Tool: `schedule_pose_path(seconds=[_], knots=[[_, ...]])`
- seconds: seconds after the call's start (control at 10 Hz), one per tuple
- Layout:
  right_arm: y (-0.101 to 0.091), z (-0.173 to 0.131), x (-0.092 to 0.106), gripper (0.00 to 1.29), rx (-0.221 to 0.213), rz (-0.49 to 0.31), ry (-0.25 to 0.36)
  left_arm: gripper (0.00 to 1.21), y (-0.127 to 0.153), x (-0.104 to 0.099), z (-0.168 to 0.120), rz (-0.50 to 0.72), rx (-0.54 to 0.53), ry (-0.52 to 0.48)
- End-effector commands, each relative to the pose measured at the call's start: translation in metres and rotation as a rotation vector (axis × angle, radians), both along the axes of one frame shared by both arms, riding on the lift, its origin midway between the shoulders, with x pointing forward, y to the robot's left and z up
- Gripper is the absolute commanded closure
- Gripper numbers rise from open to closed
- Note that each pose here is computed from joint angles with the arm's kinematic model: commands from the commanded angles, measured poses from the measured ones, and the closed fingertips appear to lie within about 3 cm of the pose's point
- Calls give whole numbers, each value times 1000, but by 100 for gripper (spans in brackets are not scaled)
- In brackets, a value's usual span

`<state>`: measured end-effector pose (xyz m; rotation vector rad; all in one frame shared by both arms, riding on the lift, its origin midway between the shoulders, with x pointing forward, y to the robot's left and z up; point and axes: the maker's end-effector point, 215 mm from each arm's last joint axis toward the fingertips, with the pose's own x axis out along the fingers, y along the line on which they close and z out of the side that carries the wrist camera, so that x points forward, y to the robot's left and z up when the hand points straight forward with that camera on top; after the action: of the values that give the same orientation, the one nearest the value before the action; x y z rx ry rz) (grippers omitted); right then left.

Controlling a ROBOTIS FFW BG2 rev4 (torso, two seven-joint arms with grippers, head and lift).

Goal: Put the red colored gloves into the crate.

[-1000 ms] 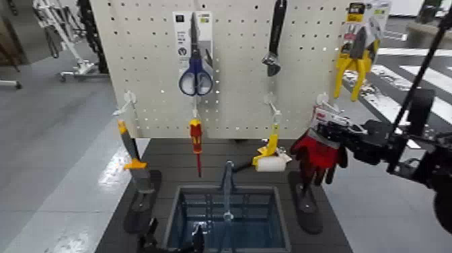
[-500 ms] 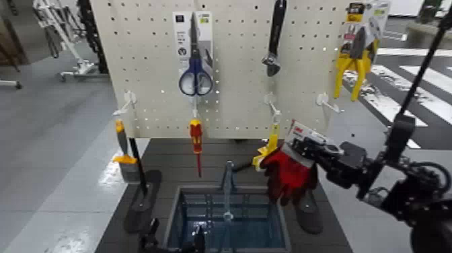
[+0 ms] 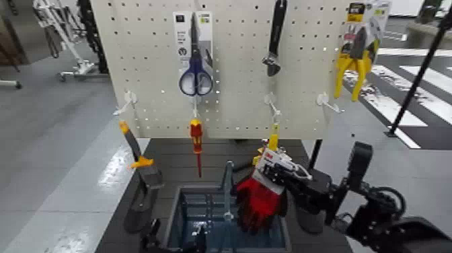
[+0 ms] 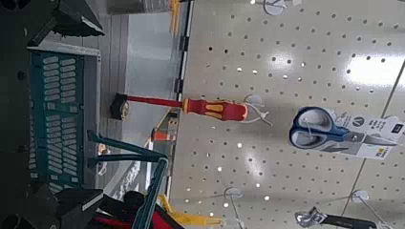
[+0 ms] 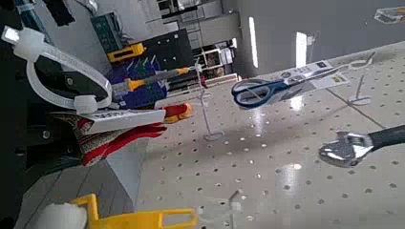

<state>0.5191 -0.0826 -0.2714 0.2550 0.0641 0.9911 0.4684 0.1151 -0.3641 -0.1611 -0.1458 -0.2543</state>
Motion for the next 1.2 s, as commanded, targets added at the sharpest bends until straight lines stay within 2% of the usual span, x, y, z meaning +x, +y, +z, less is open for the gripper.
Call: schedule_pose_path(seconds=[0.1,0.3,0.4,0.5,0.6,0.7,0.8,1.2], knots=[[13,-36,-2,126,9,28,60,11,-2,0,1,2,-8,1],[25,-67,-4,126,-10,56,103,11,-2,1,1,2,-8,1],[25,-77,-3,126,-42,60,110,11,-1,1,1,4,-8,1],[26,-84,-3,125,-43,55,122,11,-1,0,1,4,-8,1],[23,-85,0,92,-39,37,134,11,1,1,2,7,-7,-1],[22,-91,-2,14,-44,36,158,11,1,1,2,7,-7,-1],[23,-95,-4,0,-58,44,168,11,1,0,1,7,-7,1],[21,-91,-3,0,-54,39,158,11,0,1,2,5,-8,-1]])
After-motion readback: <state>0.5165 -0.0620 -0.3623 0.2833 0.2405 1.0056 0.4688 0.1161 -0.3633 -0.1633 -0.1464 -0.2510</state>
